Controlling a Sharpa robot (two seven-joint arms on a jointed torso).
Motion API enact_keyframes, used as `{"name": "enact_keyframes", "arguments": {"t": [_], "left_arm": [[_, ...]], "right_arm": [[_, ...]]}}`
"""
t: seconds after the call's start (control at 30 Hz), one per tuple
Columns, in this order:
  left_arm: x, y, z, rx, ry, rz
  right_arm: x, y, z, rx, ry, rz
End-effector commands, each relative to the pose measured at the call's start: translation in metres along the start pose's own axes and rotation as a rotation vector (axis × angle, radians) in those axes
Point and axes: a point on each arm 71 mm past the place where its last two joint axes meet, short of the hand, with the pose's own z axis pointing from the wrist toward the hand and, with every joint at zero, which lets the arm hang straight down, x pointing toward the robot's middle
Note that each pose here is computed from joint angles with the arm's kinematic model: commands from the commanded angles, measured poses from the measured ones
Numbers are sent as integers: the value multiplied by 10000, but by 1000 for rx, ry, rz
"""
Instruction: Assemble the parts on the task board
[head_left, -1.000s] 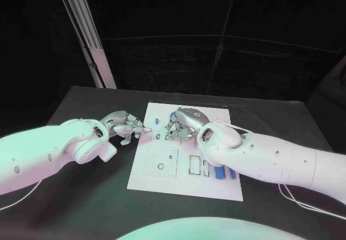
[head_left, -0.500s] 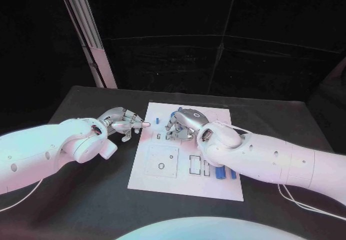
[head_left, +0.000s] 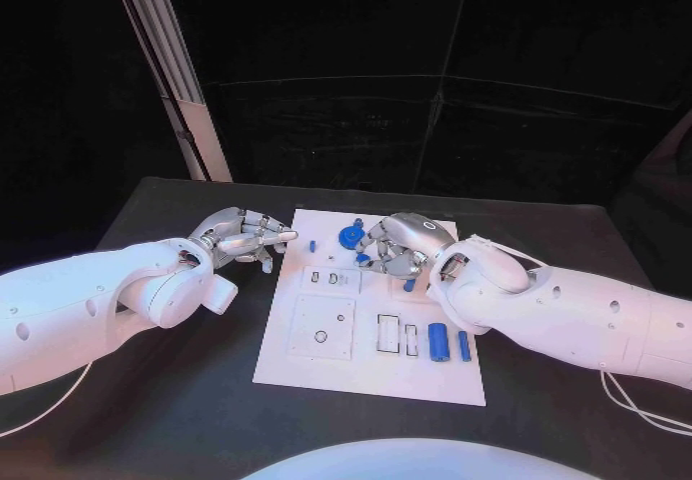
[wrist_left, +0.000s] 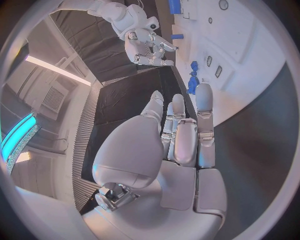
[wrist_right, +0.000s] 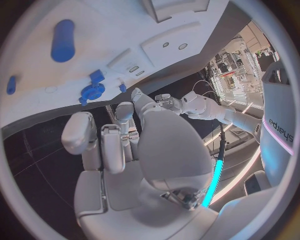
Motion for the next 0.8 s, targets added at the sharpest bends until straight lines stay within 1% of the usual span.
{"name": "enact_keyframes", "arguments": {"t": [0.03, 0.2, 0.4, 0.5, 0.63, 0.8], "left_arm": [[-33, -62, -1, 75, -40, -73], [-33, -82, -1, 102, -46, -108], [-39, -105, 0, 134, -62, -151], [-39, -110, 5, 141, -67, -164], [-32, -117, 13, 147, -68, -173], [-23, -123, 19, 152, -65, -177]], "right_arm": [[-69, -35, -26, -15, 30, 32], [-177, -208, -65, 19, 46, -14], [-230, -318, -57, 39, 49, -69], [-220, -316, -32, 41, 59, -88], [-161, -262, 35, 49, 95, -113], [-86, -212, 115, 86, 136, -137]]}}
